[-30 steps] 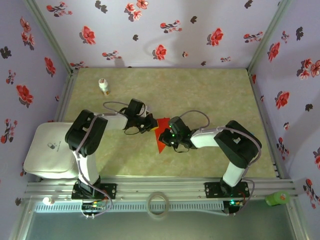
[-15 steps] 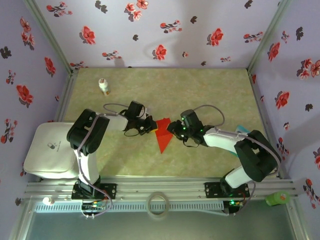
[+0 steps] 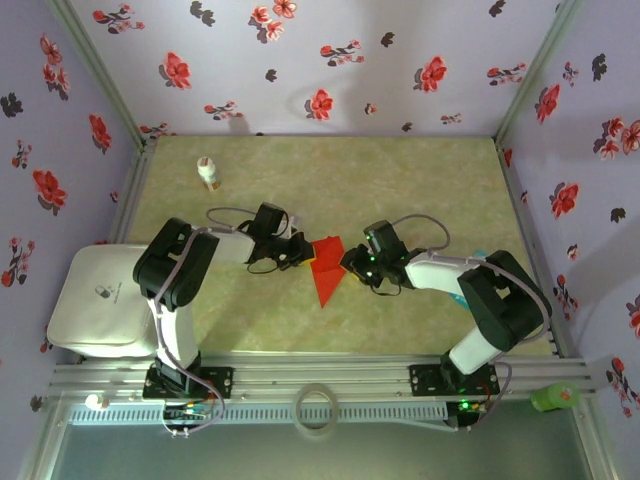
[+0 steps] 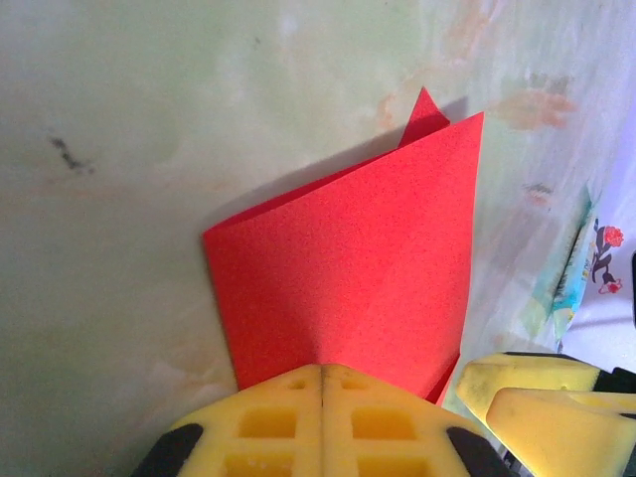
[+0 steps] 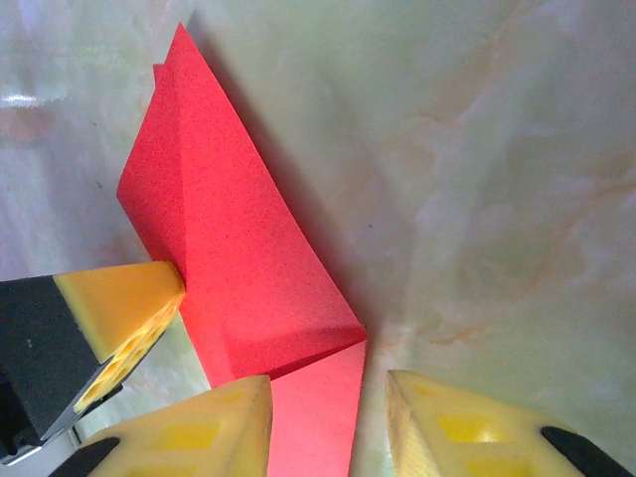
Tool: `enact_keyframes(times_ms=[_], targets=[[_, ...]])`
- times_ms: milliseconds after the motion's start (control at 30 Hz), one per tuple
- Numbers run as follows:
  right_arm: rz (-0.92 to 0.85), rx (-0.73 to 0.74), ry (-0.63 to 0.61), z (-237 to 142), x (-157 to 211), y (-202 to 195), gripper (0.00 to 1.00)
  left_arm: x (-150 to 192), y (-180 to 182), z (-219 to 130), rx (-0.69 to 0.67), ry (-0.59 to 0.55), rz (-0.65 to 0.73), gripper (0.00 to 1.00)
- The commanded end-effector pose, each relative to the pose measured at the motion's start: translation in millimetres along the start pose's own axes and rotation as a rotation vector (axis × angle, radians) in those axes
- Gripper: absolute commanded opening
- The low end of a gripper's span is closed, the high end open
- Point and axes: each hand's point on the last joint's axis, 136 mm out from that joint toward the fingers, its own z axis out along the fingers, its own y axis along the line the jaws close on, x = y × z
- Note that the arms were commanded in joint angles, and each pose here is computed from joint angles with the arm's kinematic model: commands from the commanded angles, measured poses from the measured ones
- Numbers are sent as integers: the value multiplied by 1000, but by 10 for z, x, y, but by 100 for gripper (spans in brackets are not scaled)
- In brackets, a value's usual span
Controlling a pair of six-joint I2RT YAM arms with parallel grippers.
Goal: Fold a paper plane with a square sheet of paper (pick it up from the middle)
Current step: Turn over the paper at the center of the table.
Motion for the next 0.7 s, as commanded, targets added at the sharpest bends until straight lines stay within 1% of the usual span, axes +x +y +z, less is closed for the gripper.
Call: enact_keyframes(times_ms=[0, 133, 267, 367, 467, 533, 667], targets=[[4, -33, -2, 18, -34, 62, 35, 251, 259, 86, -63, 87, -26, 0], [17, -71, 8, 48, -40, 108, 35, 244, 232, 78, -60, 90, -11, 0], [44, -70, -5, 56, -73, 69, 35, 238, 223, 74, -63, 92, -6, 0], [33, -37, -13, 37, -78, 11, 35, 238, 227, 75, -64, 92, -10, 0], [35, 38, -38, 16, -96, -149, 35, 251, 234, 73, -67, 95, -12, 0], [46, 61, -55, 13, -108, -223, 35, 260, 251, 65, -72, 95, -17, 0], [37, -9, -39, 41, -91, -103, 35, 265, 256, 66, -73, 95, -18, 0]])
